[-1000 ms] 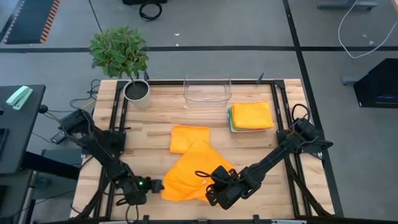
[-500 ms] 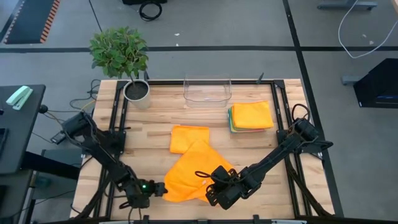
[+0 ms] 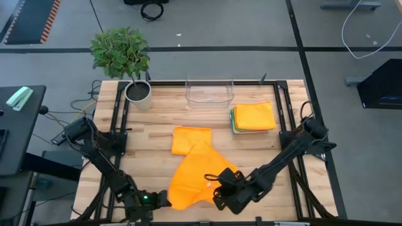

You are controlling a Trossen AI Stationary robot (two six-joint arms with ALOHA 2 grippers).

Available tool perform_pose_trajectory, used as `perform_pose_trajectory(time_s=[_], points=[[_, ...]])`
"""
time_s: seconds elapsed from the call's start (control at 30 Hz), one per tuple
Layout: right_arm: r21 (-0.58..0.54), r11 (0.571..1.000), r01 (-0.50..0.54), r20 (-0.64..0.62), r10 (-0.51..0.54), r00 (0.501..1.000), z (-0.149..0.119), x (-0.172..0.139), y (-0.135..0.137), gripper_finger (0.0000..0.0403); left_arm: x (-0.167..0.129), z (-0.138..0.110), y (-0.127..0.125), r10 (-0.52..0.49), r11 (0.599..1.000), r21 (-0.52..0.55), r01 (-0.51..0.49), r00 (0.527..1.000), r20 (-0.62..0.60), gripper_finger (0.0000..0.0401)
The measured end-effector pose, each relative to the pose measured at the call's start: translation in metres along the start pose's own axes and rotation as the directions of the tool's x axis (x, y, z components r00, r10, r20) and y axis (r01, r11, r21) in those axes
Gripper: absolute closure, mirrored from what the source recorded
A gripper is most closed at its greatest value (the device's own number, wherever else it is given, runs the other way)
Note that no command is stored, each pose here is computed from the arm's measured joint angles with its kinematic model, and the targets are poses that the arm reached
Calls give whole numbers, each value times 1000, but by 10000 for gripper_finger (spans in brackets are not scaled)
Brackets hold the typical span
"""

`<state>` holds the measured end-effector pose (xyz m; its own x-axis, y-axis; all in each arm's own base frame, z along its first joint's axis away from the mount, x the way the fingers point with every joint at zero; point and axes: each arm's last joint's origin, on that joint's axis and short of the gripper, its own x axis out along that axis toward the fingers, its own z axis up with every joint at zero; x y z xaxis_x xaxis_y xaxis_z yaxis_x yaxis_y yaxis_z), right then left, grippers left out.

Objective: Fold microfiber towels
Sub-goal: Fold the bottom orange towel

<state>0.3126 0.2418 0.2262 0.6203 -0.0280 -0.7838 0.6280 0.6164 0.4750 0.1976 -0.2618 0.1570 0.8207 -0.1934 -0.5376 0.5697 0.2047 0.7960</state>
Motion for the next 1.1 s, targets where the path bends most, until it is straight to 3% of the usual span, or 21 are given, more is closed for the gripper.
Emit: perform_pose_trajectory(time_s=[0.1,0.2,0.37,0.53,0.67,0.87,0.97,1.1], points=[[-16,999,-30,75,31,997,6,-36,0,396,4,7,35,143,978,-139,-156,985,-98,394],[-70,996,-51,164,62,984,20,-84,-7,396,-3,8,90,309,889,-283,-361,927,-214,395],[-200,978,-53,269,107,957,58,-161,-36,398,-31,-20,183,445,636,-535,-556,831,-334,397],[-333,943,-13,328,129,936,103,-220,-80,399,-68,-73,259,486,364,-696,-619,764,-425,397],[-408,913,18,419,169,892,135,-253,-109,399,-101,-106,306,511,200,-792,-577,751,-418,397],[-531,847,28,508,291,811,158,-289,-131,399,-144,-137,343,419,66,-919,-389,846,-328,397],[-601,798,-41,429,366,826,154,-293,-132,400,-154,-132,344,348,66,-973,-223,919,-187,397],[-635,749,-191,174,380,909,126,-268,-118,400,-143,-100,322,224,39,-999,-9,975,0,397]])
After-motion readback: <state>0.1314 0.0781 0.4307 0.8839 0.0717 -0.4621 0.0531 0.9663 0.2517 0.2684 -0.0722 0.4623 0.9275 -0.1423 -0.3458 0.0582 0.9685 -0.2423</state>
